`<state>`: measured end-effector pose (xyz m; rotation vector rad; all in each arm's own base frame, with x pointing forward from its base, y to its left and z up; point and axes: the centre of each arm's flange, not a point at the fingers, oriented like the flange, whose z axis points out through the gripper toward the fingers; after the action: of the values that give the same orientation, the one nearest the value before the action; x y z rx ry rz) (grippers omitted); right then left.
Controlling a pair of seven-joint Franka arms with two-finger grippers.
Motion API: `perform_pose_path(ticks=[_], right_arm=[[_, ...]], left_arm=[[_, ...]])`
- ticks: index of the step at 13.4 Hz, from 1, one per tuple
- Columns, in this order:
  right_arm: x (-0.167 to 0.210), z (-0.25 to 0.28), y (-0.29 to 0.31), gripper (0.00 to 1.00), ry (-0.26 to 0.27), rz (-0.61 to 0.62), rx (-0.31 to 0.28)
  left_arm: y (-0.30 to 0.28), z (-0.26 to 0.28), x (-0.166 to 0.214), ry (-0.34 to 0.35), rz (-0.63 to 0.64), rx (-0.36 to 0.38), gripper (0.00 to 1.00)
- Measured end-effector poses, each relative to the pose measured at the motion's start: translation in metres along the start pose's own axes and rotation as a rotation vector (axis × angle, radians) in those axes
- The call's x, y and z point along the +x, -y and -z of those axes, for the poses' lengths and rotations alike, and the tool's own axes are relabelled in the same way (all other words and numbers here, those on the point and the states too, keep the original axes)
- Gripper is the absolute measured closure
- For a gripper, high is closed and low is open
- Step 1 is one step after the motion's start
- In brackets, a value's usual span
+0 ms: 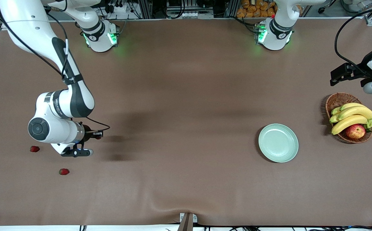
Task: Collect all strawberries into plate
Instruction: 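Carry the strawberry with the right gripper toward the table middle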
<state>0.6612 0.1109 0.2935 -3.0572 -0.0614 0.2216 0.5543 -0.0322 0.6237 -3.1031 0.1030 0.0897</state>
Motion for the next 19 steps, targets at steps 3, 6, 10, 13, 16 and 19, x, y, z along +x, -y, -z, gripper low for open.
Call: perform_pose_path(ticks=[3, 6, 10, 13, 16, 19], right_arm=[[0.011, 0.028, 0.06, 0.67, -0.074, 0.087, 0.002], [0.017, 0.03, 0.129, 0.67, -0.112, 0.183, 0.002], [0.013, -0.01, 0.209, 0.67, -0.16, 0.291, 0.005], [-0.003, -0.041, 0.271, 0.67, -0.214, 0.378, 0.015], [-0.016, -0.068, 0.321, 0.67, -0.249, 0.447, 0.025], [-0.031, -0.094, 0.374, 0.67, -0.306, 0.52, 0.046]], left_arm=[[0.0, -0.007, 0.003, 0.001, 0.0, 0.0, 0.0], [0.001, -0.009, 0.003, 0.001, 0.002, 0.0, 0.0], [0.003, -0.011, 0.005, -0.003, 0.005, 0.0, 0.0], [0.003, -0.015, 0.005, 0.002, 0.006, 0.0, 0.0], [0.004, -0.017, 0.005, 0.007, 0.007, 0.0, 0.0], [0.006, -0.025, 0.005, 0.023, 0.01, -0.001, 0.0]])
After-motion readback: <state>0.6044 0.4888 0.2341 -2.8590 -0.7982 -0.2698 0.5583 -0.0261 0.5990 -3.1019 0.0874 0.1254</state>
